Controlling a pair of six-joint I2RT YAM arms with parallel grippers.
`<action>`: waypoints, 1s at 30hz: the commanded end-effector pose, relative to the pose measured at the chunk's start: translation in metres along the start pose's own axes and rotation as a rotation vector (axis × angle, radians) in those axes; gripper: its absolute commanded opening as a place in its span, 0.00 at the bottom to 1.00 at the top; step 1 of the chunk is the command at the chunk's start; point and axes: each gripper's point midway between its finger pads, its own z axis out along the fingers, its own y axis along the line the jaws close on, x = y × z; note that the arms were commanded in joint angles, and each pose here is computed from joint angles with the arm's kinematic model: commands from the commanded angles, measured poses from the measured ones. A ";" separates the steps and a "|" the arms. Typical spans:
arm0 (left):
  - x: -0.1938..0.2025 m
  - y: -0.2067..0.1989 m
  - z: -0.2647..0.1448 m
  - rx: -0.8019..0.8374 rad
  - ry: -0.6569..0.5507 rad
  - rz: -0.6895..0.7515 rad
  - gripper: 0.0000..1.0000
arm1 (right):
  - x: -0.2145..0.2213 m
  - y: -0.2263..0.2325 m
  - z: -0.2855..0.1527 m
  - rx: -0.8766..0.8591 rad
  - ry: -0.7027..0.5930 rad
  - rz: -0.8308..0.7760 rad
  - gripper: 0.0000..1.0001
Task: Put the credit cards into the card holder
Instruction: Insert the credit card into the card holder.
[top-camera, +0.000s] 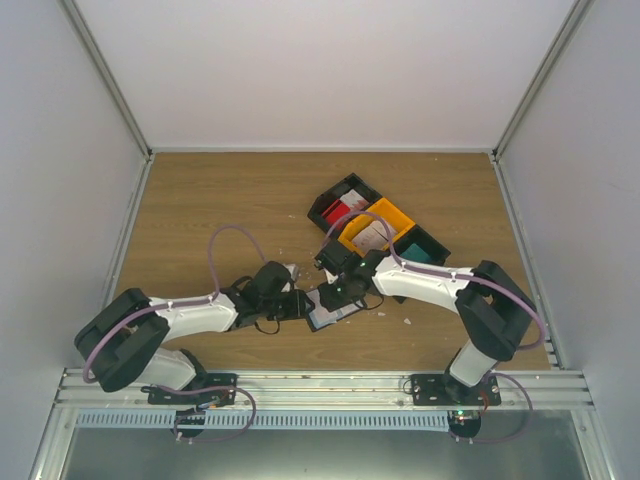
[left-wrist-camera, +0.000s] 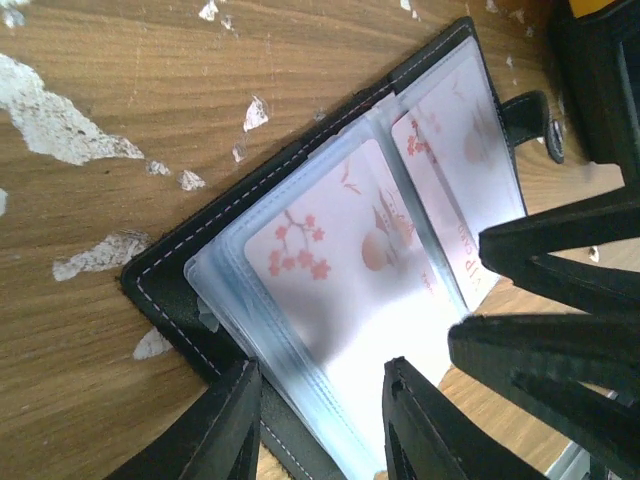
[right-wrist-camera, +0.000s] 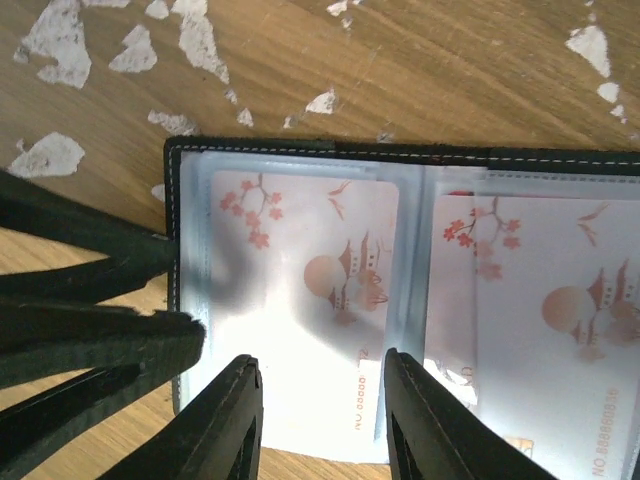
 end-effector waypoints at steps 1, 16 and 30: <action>-0.002 0.001 -0.008 -0.010 -0.030 -0.017 0.35 | -0.001 -0.010 0.002 0.027 -0.022 0.018 0.34; -0.003 -0.012 -0.007 0.062 -0.035 -0.024 0.33 | 0.016 -0.035 0.030 0.090 0.054 0.032 0.21; -0.003 -0.020 -0.001 0.115 -0.028 -0.005 0.31 | 0.022 -0.045 0.036 0.084 0.075 0.065 0.12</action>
